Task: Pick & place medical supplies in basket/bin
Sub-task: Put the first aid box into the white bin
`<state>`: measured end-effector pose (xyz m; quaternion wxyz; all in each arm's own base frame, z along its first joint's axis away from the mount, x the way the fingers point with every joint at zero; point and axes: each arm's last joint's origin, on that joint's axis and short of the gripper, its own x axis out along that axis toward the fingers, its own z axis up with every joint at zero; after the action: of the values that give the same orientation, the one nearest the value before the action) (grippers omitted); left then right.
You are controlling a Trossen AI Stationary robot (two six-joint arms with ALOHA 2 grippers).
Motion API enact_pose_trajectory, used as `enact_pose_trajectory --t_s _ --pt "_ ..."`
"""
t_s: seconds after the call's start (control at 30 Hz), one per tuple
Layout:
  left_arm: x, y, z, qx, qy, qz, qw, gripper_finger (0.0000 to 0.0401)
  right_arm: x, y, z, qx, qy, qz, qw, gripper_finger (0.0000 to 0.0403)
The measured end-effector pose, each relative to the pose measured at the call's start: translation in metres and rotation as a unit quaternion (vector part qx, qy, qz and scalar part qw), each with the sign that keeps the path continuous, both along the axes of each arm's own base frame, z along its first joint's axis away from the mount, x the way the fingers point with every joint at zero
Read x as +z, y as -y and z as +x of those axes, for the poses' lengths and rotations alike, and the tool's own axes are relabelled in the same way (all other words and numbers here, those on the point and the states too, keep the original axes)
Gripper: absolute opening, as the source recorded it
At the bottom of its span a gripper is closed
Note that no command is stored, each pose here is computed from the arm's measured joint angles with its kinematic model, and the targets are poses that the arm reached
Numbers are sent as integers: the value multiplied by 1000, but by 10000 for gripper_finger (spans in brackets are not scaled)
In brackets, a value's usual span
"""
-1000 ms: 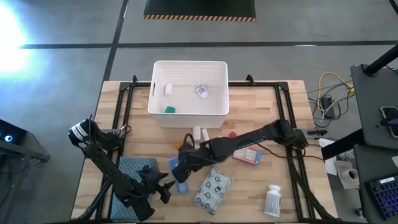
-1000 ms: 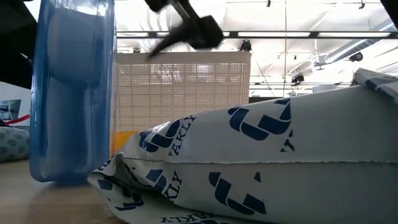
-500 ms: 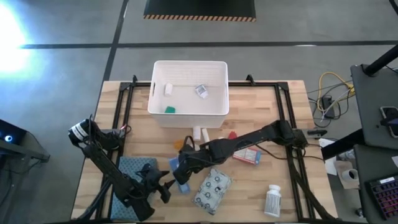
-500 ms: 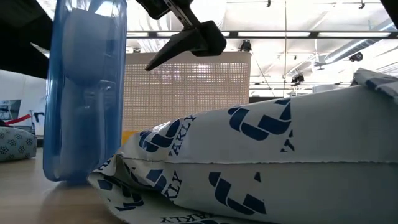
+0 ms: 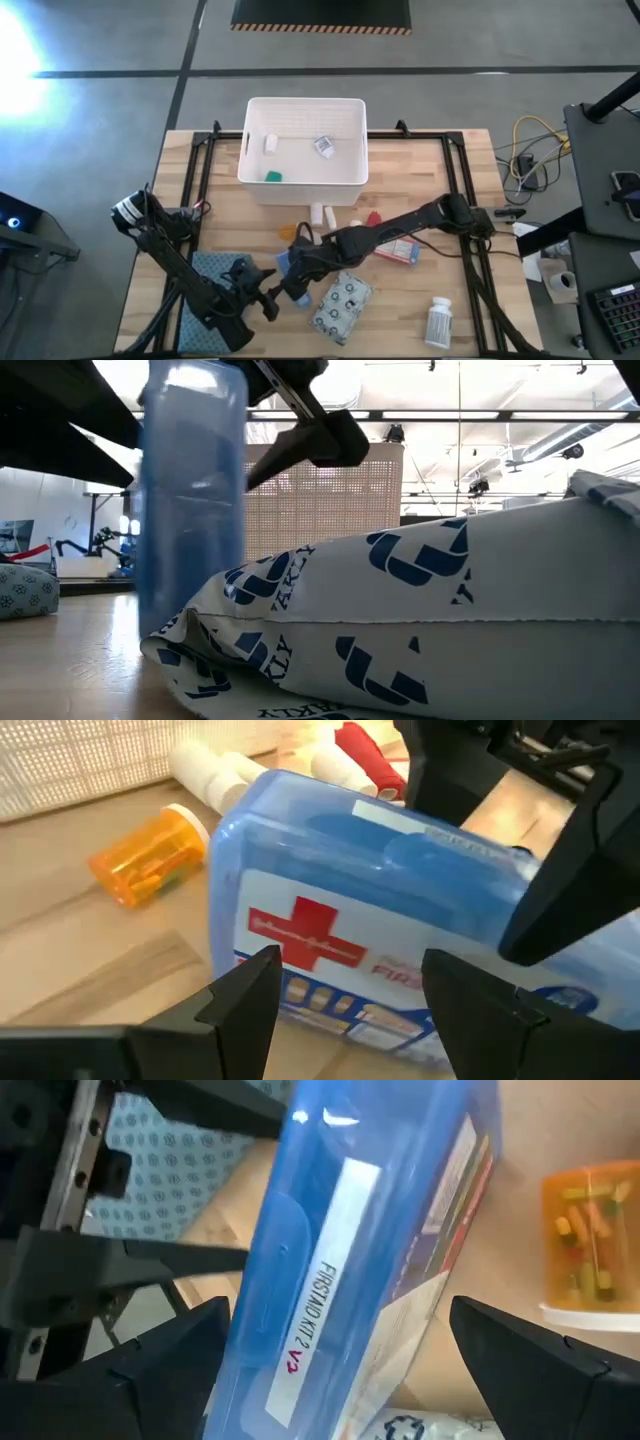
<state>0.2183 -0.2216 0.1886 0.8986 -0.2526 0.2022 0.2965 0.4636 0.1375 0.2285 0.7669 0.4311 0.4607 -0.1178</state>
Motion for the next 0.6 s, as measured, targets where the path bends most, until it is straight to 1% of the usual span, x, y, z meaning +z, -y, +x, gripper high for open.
enact_pose_trajectory --t_s 0.17,0.27,0.43,0.53,0.6 --pt "0 -3 2 -4 -9 14 1000 222 -13 0 -4 6 -23 6 1000 366" --pt "-4 -4 0 -5 -17 16 1000 222 -14 0 -5 8 -25 9 1000 366" --pt "-14 -7 -6 -3 -40 -7 999 222 -11 0 -3 16 -16 -1 1000 366" --pt "-16 -4 -10 -6 -41 -21 999 222 -15 4 -7 18 -40 -16 999 360" --pt "-15 1 -14 -10 -37 -29 999 222 -20 8 -9 18 -60 -26 998 345"
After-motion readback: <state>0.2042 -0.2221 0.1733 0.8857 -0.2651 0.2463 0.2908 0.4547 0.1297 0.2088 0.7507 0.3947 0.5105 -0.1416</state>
